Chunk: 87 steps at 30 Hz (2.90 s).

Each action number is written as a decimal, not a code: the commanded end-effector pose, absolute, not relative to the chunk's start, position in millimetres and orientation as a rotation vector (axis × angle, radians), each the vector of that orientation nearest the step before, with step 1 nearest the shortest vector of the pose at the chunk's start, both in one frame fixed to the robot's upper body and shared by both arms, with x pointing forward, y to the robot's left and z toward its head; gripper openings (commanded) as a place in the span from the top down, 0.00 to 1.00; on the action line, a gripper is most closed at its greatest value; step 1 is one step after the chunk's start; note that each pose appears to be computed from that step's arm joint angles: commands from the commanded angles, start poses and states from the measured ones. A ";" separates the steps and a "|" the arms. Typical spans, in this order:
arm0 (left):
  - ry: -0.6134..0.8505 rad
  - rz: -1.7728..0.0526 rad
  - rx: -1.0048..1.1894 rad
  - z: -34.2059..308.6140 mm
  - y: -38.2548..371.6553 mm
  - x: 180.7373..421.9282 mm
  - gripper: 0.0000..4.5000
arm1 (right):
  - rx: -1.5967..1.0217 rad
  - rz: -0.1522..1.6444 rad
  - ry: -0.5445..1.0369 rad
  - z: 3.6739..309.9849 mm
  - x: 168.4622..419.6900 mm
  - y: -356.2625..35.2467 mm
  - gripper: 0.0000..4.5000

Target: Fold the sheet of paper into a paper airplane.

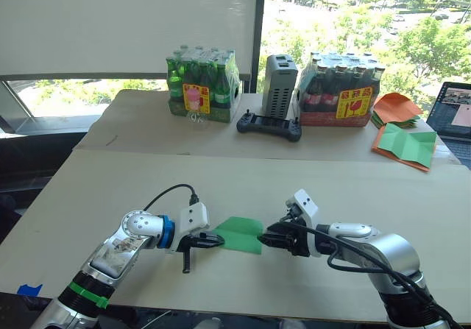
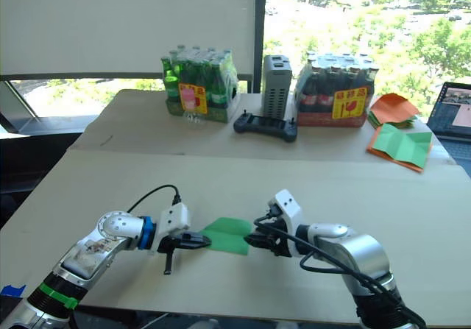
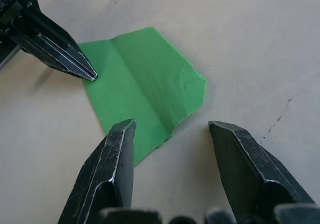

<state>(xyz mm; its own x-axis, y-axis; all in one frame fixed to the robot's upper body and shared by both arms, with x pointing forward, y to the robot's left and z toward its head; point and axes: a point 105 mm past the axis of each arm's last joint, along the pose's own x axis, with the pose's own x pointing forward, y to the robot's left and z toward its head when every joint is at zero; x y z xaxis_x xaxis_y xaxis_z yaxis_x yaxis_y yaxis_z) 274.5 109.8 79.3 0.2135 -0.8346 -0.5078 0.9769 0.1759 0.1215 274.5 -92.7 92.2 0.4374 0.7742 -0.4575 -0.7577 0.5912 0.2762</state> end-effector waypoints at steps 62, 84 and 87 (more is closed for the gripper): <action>0.462 -1.287 0.510 63.5 125.7 272.9 1.00 | -0.566 1.293 -0.040 96.2 240.6 -62.0 1.00; 0.346 -1.288 0.429 120.6 130.6 274.7 1.00 | -0.658 1.252 0.138 62.0 250.4 -73.5 1.00; 0.312 -1.299 0.383 130.8 123.9 275.9 1.00 | -0.657 1.252 0.137 62.3 250.8 -73.1 1.00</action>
<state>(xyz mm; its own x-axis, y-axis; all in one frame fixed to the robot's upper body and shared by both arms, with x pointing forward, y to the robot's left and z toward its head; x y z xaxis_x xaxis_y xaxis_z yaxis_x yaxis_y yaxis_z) 276.4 130.3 116.6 0.2458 -0.8450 -0.4749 0.9681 0.2383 0.0770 247.8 -67.4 73.2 0.3178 0.8628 -0.3931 -0.9020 0.1473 -0.4059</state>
